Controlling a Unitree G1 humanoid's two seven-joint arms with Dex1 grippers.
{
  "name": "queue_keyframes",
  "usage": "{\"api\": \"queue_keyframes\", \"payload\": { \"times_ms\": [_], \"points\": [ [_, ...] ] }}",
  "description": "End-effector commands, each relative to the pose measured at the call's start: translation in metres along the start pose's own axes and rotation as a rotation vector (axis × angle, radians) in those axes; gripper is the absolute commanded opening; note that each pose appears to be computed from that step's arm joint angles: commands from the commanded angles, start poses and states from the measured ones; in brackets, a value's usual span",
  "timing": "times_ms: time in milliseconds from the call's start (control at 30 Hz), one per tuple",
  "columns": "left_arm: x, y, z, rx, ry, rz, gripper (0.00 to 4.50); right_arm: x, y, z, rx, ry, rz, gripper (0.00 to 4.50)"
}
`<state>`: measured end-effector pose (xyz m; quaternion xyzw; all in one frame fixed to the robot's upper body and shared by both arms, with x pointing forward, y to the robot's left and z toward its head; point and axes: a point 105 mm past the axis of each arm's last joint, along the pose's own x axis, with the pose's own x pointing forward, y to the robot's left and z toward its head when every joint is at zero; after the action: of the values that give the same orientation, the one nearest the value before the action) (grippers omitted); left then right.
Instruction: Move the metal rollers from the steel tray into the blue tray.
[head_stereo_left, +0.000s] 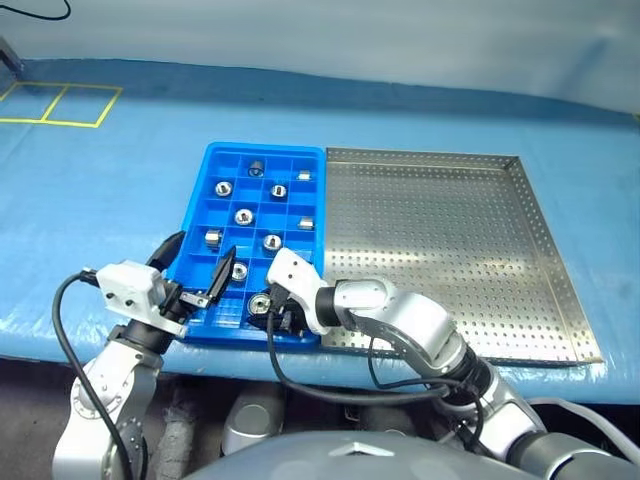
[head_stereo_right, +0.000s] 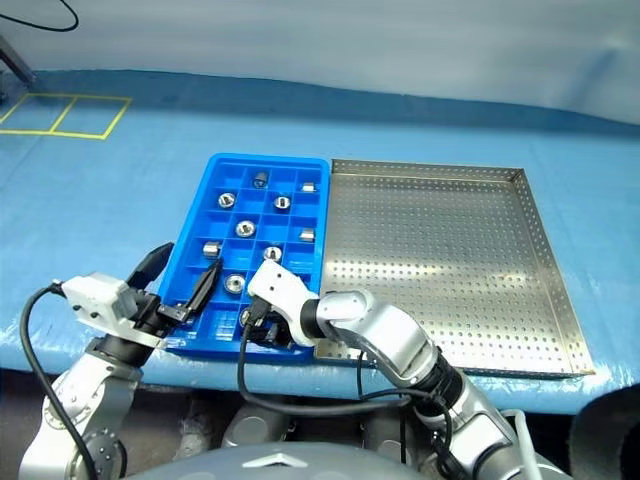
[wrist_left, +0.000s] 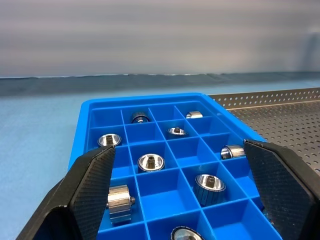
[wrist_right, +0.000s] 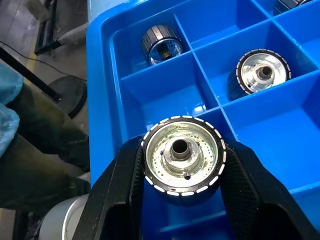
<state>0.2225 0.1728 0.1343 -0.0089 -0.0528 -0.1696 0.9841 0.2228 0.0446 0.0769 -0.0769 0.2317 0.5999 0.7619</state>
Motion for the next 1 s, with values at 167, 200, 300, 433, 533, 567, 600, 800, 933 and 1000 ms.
{"api": "queue_keyframes", "payload": {
  "times_ms": [167, 200, 300, 433, 533, 567, 600, 800, 933, 1000],
  "points": [
    [0.003, -0.009, 0.014, 0.019, -0.057, -0.043, 4.5, 0.011, 0.02, 0.003, 0.044, -0.026, 0.117, 1.8],
    [0.004, -0.009, 0.014, 0.015, -0.061, -0.046, 4.5, 0.013, 0.017, -0.002, 0.053, -0.013, 0.102, 1.8],
    [0.005, -0.012, 0.012, 0.004, -0.057, -0.057, 4.5, 0.014, 0.0, -0.009, 0.075, 0.006, 0.005, 3.09],
    [0.009, -0.014, 0.011, -0.001, -0.054, -0.083, 4.5, -0.002, -0.02, 0.008, 0.087, -0.082, -0.079, 3.28],
    [0.015, -0.015, 0.013, 0.005, -0.064, -0.107, 4.5, -0.028, -0.04, 0.029, 0.075, -0.191, -0.192, 3.28],
    [0.015, -0.015, 0.014, 0.005, -0.07, -0.111, 4.5, -0.036, -0.043, 0.035, 0.078, -0.225, -0.214, 3.28],
    [0.016, -0.015, 0.015, 0.005, -0.074, -0.113, 4.5, -0.041, -0.045, 0.038, 0.081, -0.245, -0.226, 3.28],
    [0.032, -0.007, 0.022, 0.038, -0.14, -0.021, 4.5, -0.111, -0.073, 0.055, 0.125, -0.483, -0.462, 3.28],
    [0.046, 0.014, 0.023, 0.072, -0.165, 0.161, 4.5, -0.133, -0.079, 0.043, 0.122, -0.494, -0.565, 3.28],
    [0.054, 0.031, 0.031, 0.092, -0.208, 0.271, 4.5, -0.141, -0.08, 0.033, 0.126, -0.476, -0.605, 3.28]
  ]
}}
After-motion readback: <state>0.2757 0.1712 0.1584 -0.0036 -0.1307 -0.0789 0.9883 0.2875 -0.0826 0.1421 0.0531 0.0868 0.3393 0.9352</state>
